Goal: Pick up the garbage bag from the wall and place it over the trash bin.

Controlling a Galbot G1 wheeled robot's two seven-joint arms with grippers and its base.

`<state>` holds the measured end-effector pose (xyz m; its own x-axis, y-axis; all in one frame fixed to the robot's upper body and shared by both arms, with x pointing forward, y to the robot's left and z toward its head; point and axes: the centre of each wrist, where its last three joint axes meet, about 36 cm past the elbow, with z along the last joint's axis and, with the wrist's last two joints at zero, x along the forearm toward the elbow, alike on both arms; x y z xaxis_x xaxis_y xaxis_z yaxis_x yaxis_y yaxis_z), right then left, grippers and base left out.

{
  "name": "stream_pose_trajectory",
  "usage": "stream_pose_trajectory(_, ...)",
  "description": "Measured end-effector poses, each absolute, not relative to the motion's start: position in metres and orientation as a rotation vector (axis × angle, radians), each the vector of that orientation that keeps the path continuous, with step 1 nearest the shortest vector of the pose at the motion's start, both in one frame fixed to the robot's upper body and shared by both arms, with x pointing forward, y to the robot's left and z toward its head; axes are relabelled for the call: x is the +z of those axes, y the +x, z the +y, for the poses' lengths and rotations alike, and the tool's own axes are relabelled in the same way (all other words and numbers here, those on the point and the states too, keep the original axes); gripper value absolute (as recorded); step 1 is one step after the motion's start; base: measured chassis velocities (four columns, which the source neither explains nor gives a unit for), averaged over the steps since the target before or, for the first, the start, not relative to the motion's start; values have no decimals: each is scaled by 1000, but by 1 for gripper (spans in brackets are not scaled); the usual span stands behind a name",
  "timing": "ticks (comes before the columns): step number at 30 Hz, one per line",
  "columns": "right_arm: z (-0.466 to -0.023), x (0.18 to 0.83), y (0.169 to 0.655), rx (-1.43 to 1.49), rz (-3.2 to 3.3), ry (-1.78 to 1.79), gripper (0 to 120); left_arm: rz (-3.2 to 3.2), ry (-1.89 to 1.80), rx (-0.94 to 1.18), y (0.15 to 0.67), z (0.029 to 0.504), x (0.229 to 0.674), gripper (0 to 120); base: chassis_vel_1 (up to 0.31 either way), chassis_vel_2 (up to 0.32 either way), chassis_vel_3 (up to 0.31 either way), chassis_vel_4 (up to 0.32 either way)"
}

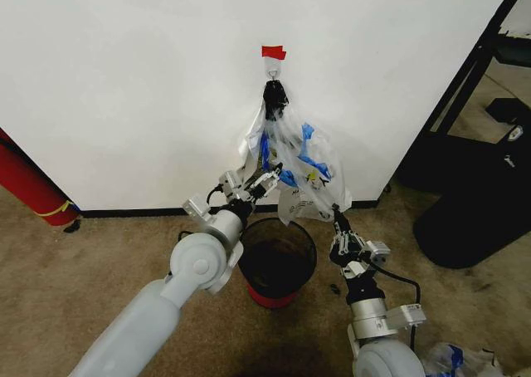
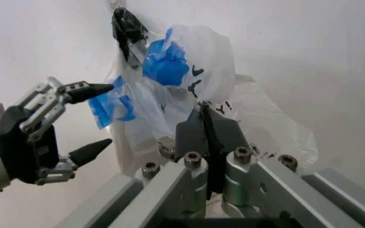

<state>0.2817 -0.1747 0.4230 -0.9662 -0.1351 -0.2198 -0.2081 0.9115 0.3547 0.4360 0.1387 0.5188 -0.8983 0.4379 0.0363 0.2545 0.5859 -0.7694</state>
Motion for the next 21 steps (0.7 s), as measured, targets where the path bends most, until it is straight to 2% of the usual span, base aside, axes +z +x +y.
stream_pose_trajectory(4,-175,423,281,566,2886,-259,0,-2577,-570,1232,440,134,517,75,0,0,0,0)
stream_pose_trajectory(7,-175,422,281,567,2887,-258,0,-2577,-569,1244,442,132,517,70,0,0,0,0)
stream_pose_trajectory(9,-175,422,281,570,2888,-255,0,-2579,-567,1247,443,132,517,59,0,0,0,0)
stream_pose_trajectory(13,-174,421,282,573,2890,-252,0,-2582,-562,1249,443,132,516,49,0,0,0,0)
stream_pose_trajectory(16,-173,418,284,574,2893,-251,0,-2588,-553,1257,445,132,516,34,0,0,0,0)
stream_pose_trajectory(18,-173,417,286,576,2894,-251,0,-2593,-546,1257,446,132,515,26,0,0,0,0)
stream_pose_trajectory(19,-173,417,286,576,2894,-251,0,-2593,-546,1257,446,132,515,26,0,0,0,0)
stream_pose_trajectory(21,-172,417,286,576,2895,-251,0,-2597,-542,1256,448,133,515,16,0,0,0,0)
